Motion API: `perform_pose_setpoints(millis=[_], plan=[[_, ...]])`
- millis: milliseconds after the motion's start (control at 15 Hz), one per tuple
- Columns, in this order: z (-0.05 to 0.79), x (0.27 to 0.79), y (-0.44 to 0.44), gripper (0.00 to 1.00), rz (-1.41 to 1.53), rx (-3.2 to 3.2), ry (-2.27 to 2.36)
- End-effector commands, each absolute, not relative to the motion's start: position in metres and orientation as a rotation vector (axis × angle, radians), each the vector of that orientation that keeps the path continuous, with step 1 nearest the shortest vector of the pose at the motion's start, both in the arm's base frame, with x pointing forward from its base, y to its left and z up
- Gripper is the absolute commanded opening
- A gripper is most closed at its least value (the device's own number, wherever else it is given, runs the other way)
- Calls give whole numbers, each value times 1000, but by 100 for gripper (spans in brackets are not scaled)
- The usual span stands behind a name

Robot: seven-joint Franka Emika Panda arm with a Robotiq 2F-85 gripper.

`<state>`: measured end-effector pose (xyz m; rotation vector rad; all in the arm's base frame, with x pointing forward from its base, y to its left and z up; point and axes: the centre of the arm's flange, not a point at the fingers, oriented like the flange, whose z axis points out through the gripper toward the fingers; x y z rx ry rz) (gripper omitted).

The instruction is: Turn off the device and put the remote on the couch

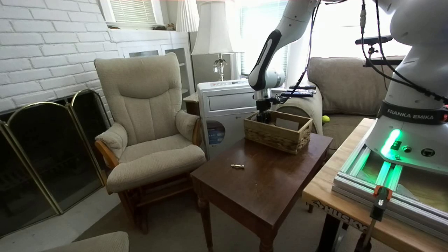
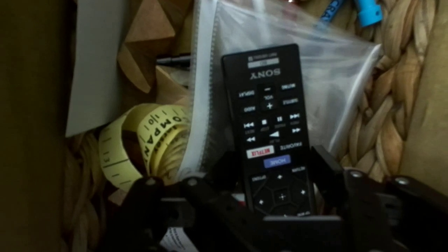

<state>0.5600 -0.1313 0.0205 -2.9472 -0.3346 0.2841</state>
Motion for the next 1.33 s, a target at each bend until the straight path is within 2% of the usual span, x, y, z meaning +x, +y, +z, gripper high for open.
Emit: perform_pose_setpoints(millis=[0,867,933,1000,1133,1267], plan=[[20,559,-132,33,245,-2953,-309],[141,543,-139,32,76,-3033,-330],[144,542,-137,82,68,-3044,-337],[144,542,-135,83,70,-3055,-340],[133,543,-130,96,95,-3073,-361],[120,542,-124,100,93,-3094,-380]])
